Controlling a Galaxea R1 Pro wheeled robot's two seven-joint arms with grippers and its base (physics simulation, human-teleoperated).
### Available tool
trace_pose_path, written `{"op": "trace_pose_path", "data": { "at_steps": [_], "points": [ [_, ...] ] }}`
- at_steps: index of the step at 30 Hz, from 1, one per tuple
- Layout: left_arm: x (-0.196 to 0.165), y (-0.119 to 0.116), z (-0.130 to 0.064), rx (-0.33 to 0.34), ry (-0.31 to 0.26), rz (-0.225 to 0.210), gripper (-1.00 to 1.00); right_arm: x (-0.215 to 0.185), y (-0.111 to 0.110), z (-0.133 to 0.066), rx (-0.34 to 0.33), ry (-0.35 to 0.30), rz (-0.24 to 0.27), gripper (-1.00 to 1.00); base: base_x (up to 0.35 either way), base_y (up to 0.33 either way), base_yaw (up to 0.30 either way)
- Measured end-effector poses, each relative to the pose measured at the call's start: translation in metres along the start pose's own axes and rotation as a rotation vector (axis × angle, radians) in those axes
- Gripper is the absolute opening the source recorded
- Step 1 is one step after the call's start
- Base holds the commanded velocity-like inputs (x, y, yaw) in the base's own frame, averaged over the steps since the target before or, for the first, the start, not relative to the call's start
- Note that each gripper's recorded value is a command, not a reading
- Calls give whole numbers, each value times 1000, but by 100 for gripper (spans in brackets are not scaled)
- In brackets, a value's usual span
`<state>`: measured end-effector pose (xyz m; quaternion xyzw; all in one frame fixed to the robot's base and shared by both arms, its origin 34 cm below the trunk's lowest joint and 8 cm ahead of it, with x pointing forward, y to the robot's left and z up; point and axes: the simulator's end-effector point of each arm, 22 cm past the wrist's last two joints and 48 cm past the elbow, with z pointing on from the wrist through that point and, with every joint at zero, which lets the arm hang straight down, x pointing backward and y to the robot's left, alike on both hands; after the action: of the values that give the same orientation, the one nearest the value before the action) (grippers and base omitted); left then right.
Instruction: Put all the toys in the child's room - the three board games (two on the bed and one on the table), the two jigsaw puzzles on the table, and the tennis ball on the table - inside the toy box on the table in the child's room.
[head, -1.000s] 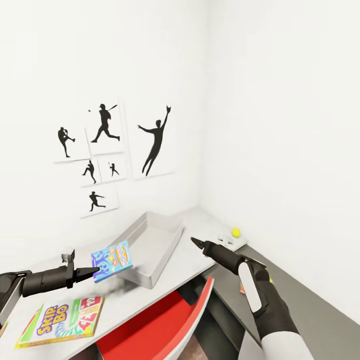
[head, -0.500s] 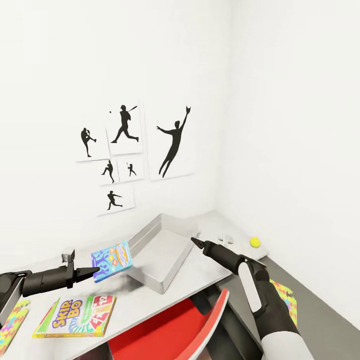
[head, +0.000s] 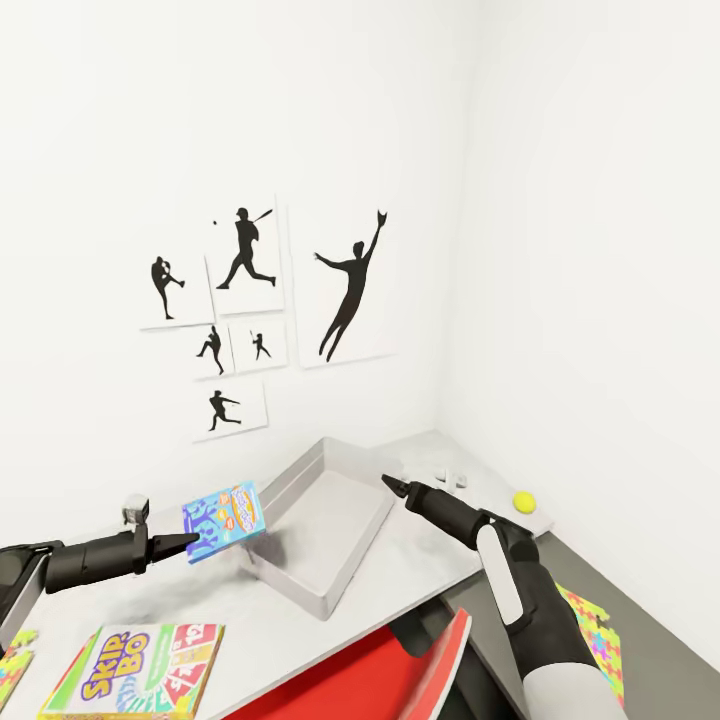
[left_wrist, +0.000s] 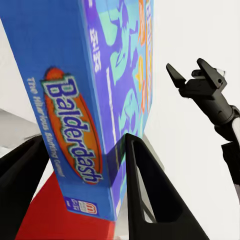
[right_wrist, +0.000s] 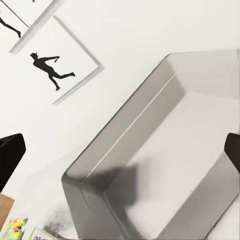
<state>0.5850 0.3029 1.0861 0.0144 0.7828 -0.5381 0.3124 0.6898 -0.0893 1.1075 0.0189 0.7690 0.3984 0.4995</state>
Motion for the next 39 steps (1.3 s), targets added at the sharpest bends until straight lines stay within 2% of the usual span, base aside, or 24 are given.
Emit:
{"op": "trace_pose_path", "data": {
  "at_steps": [22, 39],
  "points": [
    [0, 0, 0, 1, -1, 5, -100, 0, -1, 0, 0, 0, 2, 100, 113, 0, 0],
    [-1, 0, 1, 4, -2, 7, -100, 0, -1, 0, 2, 1, 3, 100, 12, -1, 0]
  ]
}}
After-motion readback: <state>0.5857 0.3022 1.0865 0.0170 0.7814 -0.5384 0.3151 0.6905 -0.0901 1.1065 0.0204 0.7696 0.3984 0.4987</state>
